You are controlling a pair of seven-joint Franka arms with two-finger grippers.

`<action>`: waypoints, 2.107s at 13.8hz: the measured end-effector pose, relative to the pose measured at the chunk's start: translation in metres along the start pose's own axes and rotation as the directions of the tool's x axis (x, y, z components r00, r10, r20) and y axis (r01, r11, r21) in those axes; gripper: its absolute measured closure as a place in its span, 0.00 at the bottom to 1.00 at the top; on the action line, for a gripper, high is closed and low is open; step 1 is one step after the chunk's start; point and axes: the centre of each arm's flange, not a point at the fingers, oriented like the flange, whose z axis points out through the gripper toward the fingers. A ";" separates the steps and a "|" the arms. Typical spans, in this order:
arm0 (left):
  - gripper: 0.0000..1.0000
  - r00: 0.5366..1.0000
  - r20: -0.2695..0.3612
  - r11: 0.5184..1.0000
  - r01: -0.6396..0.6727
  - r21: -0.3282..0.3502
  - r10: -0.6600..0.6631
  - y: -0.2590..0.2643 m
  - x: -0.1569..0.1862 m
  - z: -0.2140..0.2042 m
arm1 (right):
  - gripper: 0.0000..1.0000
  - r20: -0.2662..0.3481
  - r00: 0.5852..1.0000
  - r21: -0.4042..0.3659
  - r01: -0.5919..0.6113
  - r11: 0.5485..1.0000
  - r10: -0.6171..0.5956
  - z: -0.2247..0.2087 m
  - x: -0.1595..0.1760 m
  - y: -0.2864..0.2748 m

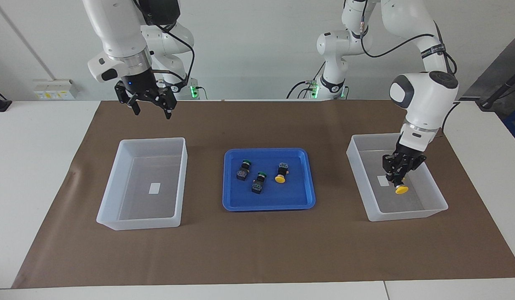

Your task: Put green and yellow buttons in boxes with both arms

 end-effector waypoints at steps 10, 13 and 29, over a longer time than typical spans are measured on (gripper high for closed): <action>0.59 0.999 0.030 1.000 0.018 -0.023 -0.017 -0.007 -0.008 0.100 | 0.00 0.033 0.997 -0.005 -0.064 0.998 0.064 0.116 -0.022 -0.167; 0.30 1.000 0.004 1.000 0.015 -0.024 -0.015 -0.006 0.002 0.091 | 0.00 0.021 0.999 0.009 -0.029 1.000 0.029 0.129 -0.032 -0.193; 0.00 0.971 -0.025 0.964 -0.240 -0.112 0.238 0.151 -0.014 -0.066 | 0.05 -0.076 0.997 0.111 -0.003 0.994 0.011 0.264 -0.030 -0.284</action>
